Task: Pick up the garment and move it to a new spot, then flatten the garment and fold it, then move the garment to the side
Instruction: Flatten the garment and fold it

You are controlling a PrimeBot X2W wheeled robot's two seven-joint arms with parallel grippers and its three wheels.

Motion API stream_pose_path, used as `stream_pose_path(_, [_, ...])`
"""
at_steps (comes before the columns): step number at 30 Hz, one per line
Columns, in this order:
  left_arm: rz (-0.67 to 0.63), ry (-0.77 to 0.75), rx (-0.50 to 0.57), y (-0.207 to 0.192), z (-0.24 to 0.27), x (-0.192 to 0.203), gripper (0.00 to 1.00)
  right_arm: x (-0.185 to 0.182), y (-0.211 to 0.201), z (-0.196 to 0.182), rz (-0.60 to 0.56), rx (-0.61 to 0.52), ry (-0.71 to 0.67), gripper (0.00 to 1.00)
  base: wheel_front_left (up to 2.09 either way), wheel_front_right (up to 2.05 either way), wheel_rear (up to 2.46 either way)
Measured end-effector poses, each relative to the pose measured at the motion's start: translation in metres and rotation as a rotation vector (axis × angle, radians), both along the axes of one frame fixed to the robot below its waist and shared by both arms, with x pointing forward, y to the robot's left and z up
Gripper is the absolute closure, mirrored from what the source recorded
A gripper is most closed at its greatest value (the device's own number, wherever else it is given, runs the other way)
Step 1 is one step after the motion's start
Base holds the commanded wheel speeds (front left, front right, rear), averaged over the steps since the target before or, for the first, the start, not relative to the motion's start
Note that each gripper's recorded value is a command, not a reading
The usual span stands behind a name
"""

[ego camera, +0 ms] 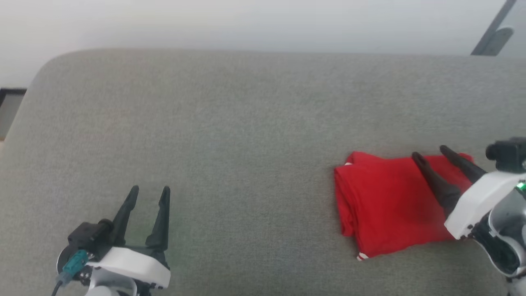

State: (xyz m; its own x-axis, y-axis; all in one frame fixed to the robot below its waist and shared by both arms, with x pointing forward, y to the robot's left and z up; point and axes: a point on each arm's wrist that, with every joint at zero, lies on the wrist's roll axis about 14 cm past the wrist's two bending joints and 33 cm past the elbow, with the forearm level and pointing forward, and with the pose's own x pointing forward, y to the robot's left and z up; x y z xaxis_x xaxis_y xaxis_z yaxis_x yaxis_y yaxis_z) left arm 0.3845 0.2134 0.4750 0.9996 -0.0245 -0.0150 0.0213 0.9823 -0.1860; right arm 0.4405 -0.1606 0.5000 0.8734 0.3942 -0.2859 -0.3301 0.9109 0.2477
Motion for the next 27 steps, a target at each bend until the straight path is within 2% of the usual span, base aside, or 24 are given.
stream_pose_path(5, [-0.014,-0.009,0.000,-0.002,0.004,-0.006,0.00,-0.008,-0.034,0.005,-0.106,-0.058,-0.141,0.00,0.00,0.00,0.00])
stream_pose_path(8, [-0.011,-0.009,0.000,-0.001,0.004,-0.015,0.00,-0.018,-0.058,0.009,-0.215,-0.025,-0.230,0.00,0.00,0.00,0.00])
stream_pose_path(12, [-0.011,-0.006,0.001,-0.001,0.003,-0.023,0.00,-0.032,-0.081,0.010,-0.304,-0.026,-0.295,0.00,0.00,0.00,0.00])
stream_pose_path(27, [0.035,-0.020,0.028,0.009,0.008,-0.066,0.00,-0.086,-0.109,0.000,-0.376,-0.075,-0.315,0.00,0.00,0.00,0.00])
